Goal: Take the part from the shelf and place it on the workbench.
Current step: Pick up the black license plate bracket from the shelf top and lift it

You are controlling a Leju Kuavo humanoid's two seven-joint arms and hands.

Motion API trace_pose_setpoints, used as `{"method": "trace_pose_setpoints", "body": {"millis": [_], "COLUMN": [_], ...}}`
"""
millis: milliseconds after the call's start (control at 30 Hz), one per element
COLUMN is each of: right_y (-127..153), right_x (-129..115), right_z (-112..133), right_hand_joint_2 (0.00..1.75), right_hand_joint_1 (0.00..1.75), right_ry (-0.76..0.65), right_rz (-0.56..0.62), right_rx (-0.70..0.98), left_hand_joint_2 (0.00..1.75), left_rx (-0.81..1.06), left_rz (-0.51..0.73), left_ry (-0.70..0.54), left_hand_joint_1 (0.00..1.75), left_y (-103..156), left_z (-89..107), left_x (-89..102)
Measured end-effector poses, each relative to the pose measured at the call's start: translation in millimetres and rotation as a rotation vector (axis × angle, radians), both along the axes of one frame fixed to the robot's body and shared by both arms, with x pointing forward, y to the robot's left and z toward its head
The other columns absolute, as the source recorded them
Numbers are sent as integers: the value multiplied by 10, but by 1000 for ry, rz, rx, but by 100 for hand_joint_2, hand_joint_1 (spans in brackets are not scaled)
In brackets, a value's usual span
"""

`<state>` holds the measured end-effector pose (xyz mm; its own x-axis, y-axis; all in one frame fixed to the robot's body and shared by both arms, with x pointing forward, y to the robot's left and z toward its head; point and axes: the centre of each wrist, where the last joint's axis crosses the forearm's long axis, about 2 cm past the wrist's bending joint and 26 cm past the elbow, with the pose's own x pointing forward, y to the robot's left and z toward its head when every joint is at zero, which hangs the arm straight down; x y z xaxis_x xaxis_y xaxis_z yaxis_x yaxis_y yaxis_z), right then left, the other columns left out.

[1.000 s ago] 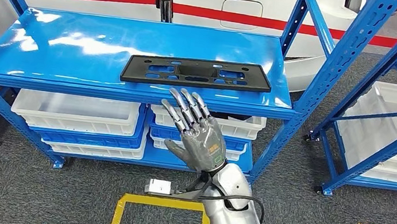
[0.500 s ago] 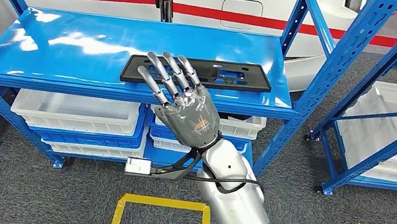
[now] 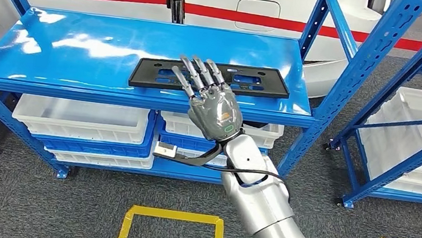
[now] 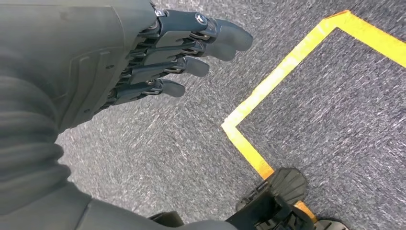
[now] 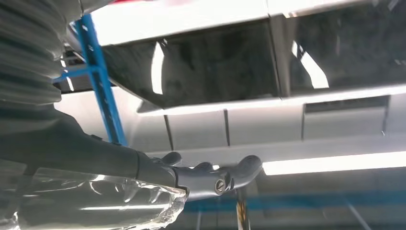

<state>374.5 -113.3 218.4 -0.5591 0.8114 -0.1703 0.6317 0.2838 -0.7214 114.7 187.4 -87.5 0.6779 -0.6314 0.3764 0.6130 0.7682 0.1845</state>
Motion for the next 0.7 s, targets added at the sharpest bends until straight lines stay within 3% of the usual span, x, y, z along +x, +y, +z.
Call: {"method": "trace_pose_setpoints", "body": {"millis": [133,200,333,500,700], "right_y": [-110,-141,-211,-301,-309], "right_x": [51,62,78,60,57], "right_z": [-145,-197,-307,-468,-482], "right_hand_joint_2": [175,175,175,175,175], "right_hand_joint_1": [0,0,0,0,0], "right_ry": [49,71,120,179,184], "right_rz": [-35,-46,-68,-100,-102], "right_rx": [-27,-29,-21,-12,-11], "left_hand_joint_2": [0,0,175,175,175], "left_rx": [5,5,-2,-15,-14], "left_rz": [-19,-22,-23,-13,-13], "left_ry": [-11,-14,-14,-26,-31], "left_hand_joint_1": [0,0,0,0,0], "left_y": [-2,-3,-6,-1,0], "left_z": [11,15,21,24,24], "left_x": [40,56,78,90,90]}}
